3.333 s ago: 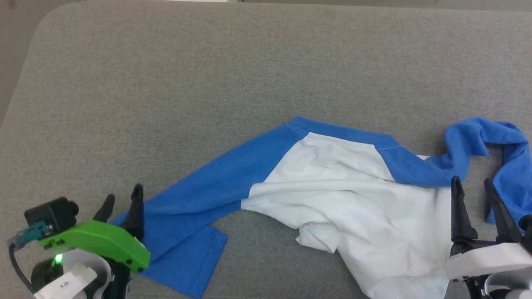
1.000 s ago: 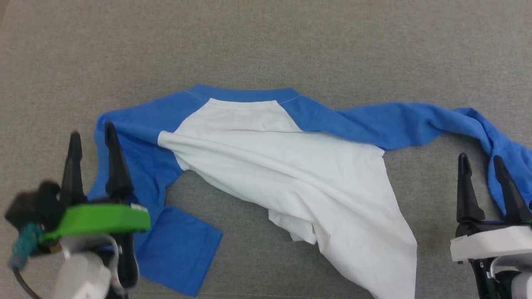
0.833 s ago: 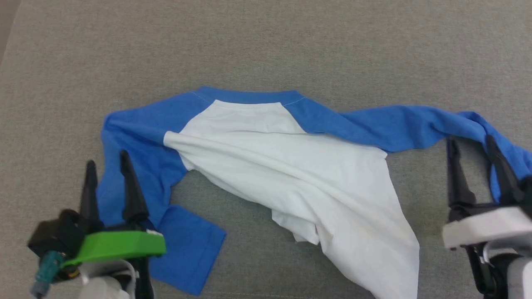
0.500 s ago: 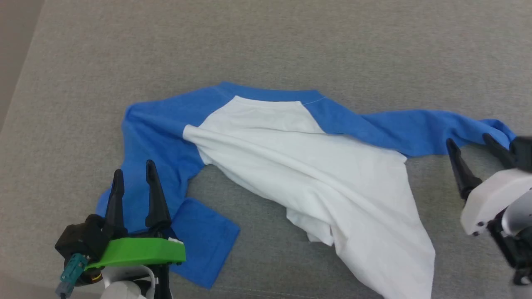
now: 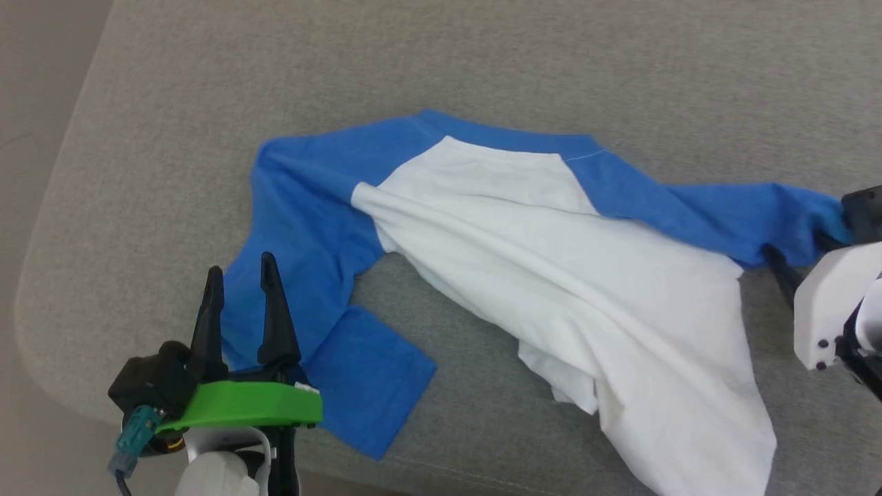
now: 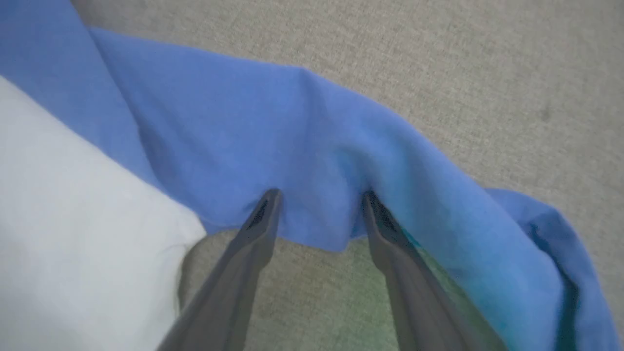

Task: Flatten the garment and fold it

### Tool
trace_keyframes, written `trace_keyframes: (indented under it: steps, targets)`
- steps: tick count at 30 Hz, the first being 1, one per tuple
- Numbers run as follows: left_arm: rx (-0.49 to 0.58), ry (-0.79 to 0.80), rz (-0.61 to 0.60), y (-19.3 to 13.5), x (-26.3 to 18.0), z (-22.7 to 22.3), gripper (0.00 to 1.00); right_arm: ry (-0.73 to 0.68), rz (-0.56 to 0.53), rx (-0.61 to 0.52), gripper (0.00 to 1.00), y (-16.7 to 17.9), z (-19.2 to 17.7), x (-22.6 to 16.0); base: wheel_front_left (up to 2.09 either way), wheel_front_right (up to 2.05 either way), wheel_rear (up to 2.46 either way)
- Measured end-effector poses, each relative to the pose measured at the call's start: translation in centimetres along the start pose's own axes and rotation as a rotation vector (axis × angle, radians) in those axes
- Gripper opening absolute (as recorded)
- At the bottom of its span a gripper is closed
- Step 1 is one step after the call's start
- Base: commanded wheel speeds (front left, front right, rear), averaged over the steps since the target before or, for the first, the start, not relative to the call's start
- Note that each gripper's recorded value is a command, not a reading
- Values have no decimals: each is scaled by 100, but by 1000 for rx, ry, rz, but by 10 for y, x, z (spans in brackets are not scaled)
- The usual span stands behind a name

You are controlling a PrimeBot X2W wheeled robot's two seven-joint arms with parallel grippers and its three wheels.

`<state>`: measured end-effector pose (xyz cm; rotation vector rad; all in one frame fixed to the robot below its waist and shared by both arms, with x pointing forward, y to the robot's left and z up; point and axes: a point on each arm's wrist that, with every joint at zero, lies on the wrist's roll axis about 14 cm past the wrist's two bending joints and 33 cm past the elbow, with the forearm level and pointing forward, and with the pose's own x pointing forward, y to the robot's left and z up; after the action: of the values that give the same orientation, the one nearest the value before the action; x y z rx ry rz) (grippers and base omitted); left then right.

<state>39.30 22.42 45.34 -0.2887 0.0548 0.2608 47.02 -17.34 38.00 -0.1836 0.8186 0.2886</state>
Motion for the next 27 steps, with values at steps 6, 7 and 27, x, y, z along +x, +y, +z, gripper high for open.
trace_keyframes:
  steps: [6, 7, 27]
  targets:
    - [9, -6, 29, 10, -1, 3, 100, -46, 61, 72, 0, 16, 22, 4, 0, 0, 0]
    - [6, -9, 29, 9, -1, 3, 100, -58, 77, 98, 0, 19, 27, 1, 0, 0, 0]
    - [-37, 67, 22, 1, 7, -22, 100, -263, -157, 267, 100, -56, 140, 47, 0, 0, 0]
